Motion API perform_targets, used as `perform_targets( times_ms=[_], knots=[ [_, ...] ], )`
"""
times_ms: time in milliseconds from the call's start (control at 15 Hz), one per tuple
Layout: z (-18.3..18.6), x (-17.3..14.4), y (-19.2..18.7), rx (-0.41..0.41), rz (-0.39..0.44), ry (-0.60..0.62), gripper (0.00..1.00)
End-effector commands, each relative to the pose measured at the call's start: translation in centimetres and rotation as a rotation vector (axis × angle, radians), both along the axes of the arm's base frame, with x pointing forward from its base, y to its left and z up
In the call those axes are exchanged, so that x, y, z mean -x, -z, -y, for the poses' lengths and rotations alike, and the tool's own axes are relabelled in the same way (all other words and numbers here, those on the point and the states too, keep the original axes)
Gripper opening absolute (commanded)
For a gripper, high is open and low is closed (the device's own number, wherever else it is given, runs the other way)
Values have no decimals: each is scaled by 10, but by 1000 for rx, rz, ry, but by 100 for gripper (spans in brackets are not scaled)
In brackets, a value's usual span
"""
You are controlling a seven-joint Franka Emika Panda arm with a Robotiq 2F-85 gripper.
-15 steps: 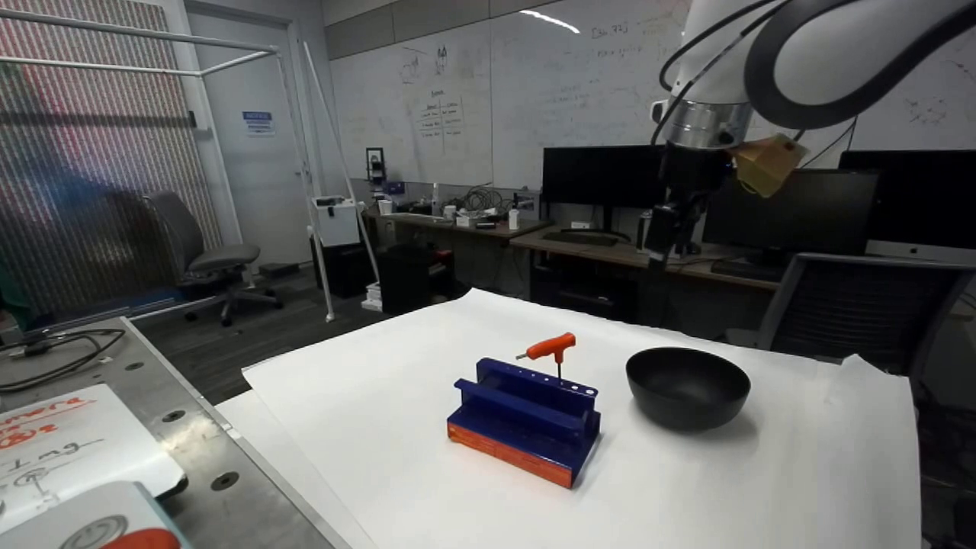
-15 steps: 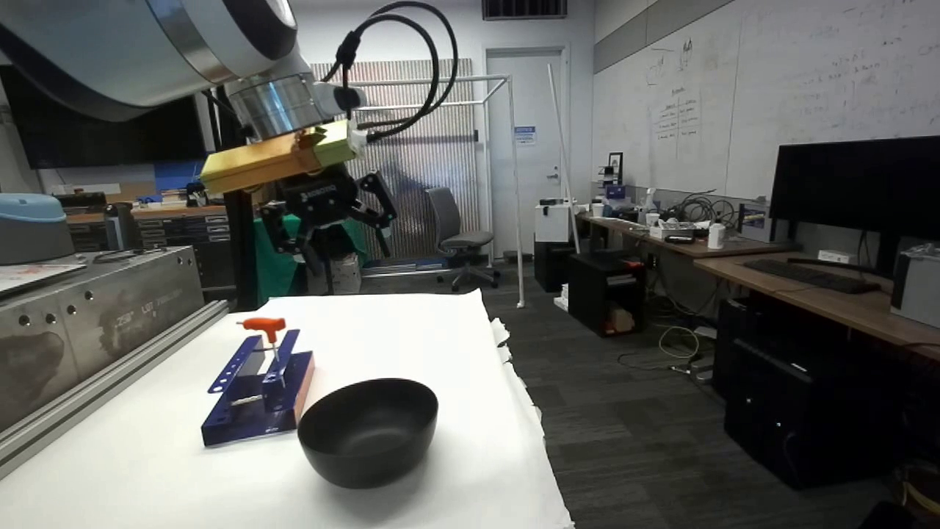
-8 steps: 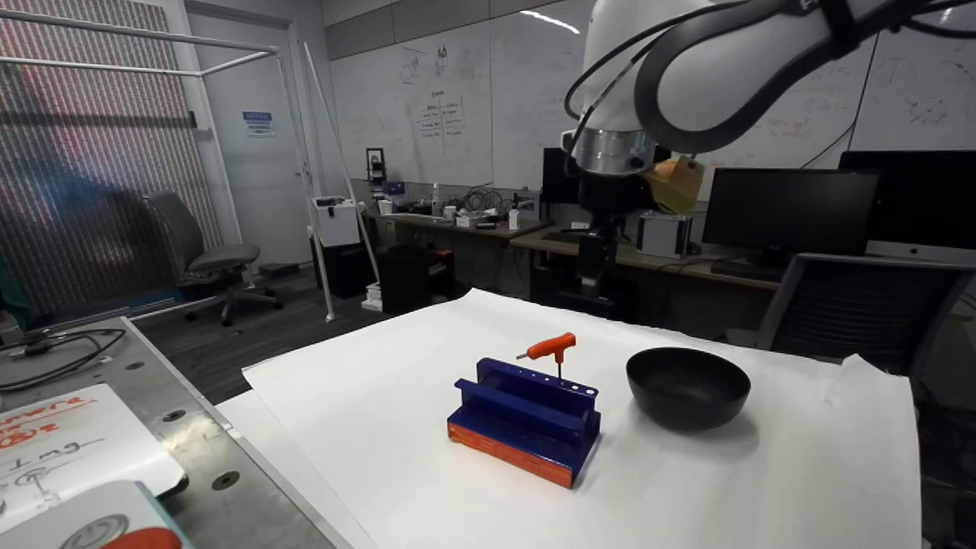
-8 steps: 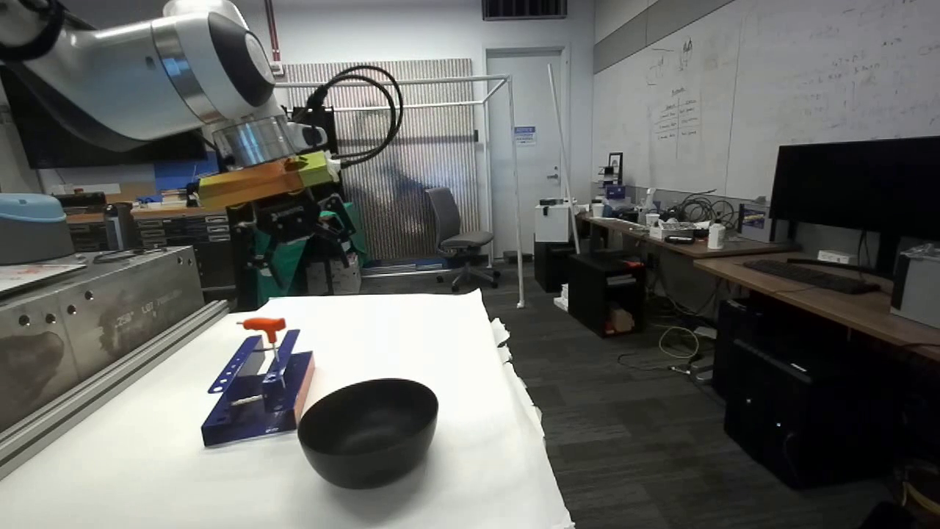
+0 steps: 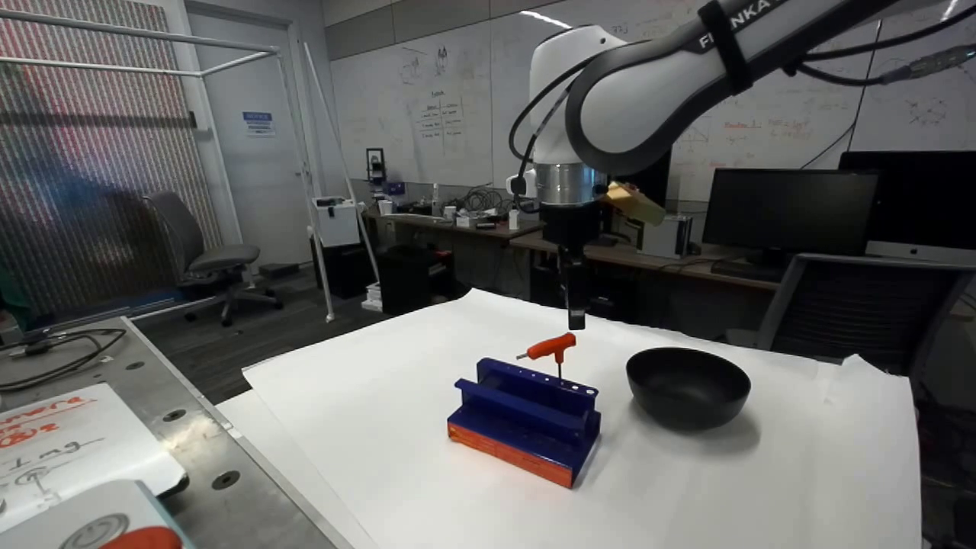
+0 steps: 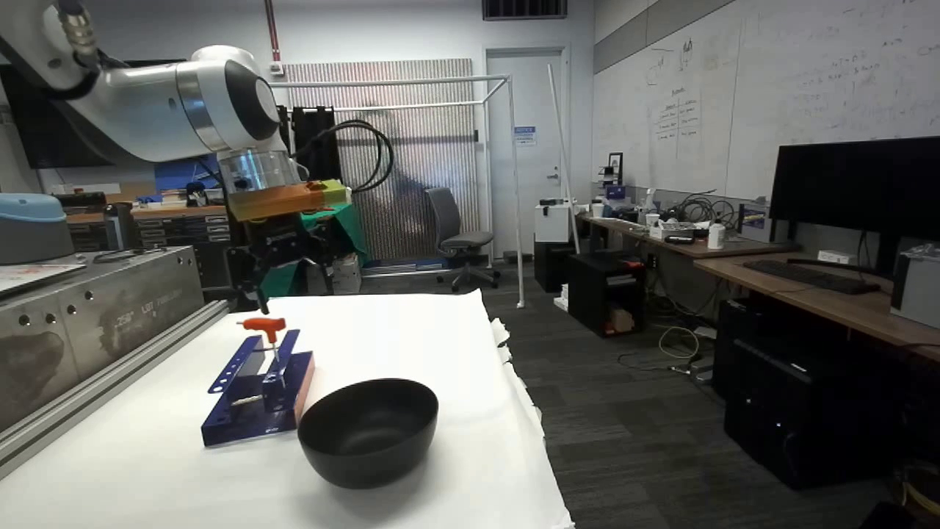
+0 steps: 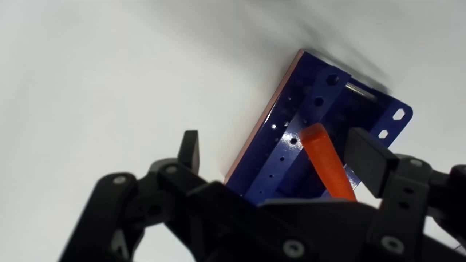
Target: Pick up the orange object and put it in the bowl
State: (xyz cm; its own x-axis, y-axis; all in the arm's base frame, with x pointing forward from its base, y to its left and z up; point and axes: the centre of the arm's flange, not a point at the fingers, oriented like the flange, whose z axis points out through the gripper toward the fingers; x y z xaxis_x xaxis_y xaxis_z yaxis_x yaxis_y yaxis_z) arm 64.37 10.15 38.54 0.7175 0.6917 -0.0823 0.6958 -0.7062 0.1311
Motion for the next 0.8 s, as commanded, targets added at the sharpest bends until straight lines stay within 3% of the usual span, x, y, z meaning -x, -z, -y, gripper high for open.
perform_targets(
  times_ms=[0, 333, 733],
  knots=[
    [-3, -19, -1, -18, -94, -179, 100],
    [-5, -11, 16, -61, -170, -383, 100],
    [-21, 1, 32, -110, -173, -486, 100]
  ],
)
